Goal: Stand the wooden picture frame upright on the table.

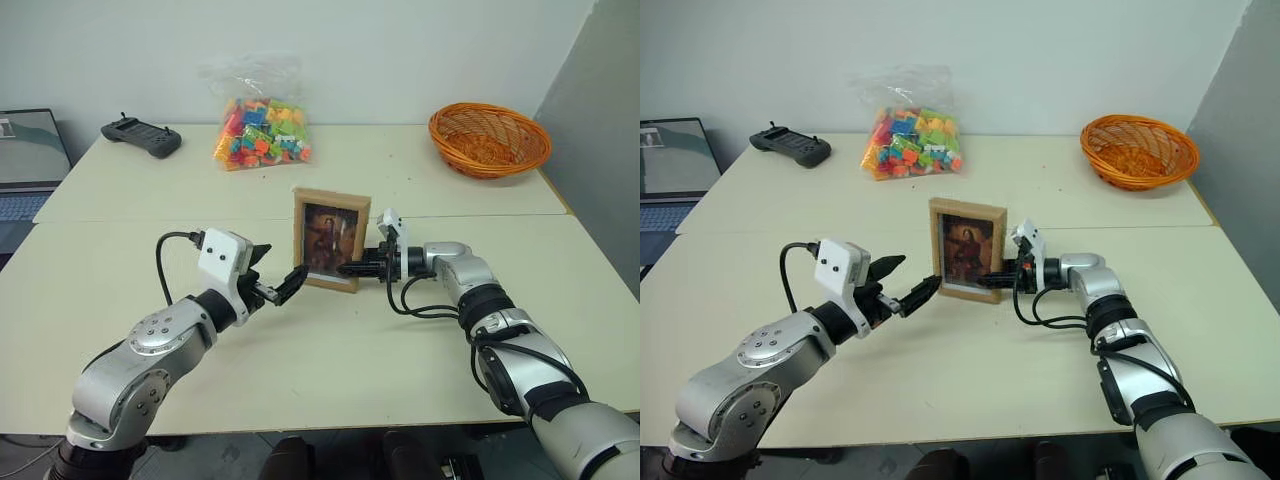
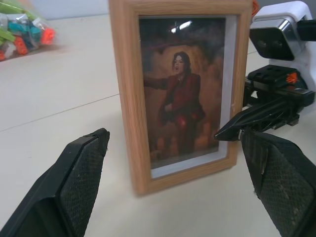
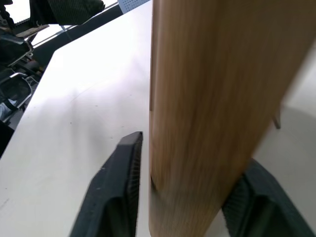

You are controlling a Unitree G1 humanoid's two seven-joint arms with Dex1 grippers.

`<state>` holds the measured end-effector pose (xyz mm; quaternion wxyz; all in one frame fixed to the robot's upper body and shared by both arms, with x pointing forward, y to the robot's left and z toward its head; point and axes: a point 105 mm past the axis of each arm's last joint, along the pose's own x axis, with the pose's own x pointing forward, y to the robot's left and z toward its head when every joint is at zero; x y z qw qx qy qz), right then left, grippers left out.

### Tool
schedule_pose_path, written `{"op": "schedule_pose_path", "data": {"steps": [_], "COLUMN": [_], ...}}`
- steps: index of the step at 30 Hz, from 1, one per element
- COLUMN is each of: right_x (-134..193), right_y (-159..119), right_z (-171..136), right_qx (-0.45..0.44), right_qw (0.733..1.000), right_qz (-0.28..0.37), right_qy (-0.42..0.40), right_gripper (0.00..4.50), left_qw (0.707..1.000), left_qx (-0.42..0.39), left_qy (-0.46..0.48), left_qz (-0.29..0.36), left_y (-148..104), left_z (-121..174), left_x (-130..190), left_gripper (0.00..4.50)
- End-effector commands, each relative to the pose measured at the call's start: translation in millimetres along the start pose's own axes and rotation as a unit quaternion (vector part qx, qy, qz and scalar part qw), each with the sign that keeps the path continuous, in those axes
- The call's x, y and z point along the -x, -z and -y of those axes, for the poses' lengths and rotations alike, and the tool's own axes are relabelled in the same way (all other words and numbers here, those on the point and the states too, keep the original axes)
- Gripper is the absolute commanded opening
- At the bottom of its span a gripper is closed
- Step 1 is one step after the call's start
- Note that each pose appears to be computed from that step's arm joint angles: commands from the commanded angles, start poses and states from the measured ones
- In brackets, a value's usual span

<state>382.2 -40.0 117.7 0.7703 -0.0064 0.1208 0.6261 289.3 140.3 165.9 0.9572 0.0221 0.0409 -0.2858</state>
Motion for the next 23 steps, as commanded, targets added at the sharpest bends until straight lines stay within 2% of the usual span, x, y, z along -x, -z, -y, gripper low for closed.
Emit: {"op": "schedule_pose_path", "data": {"steps": [1,6,13,18,23], "right_x": [3.1,13.8,69.9,98.5,104.6], "right_y": [-1.8,1.9,5.5,-21.7,-44.4], "right_z": [3.9,7.1,1.7,-18.5,-48.8], "right_qx": [0.015,0.020,0.047,0.088,0.097], "right_qw": [1.000,1.000,0.998,0.993,0.992], "right_qz": [0.007,0.000,-0.018,-0.012,-0.005], "right_qy": [0.014,0.023,0.044,0.082,0.079], "right_gripper": [3.24,4.43,4.47,4.47,4.47], "left_qw": [1.000,1.000,0.999,0.997,0.994], "left_qx": [-0.016,-0.017,-0.022,-0.030,-0.061], "left_qy": [0.007,0.014,0.036,0.053,0.054], "left_qz": [0.015,0.011,-0.006,-0.040,-0.069], "left_y": [-7.6,-7.4,-13.2,-20.4,-31.0], "left_z": [2.8,1.0,-13.7,-39.7,-73.6], "left_x": [1.1,-1.6,0.9,10.9,19.4], "left_gripper": [4.50,4.50,4.50,4.50,4.50]}}
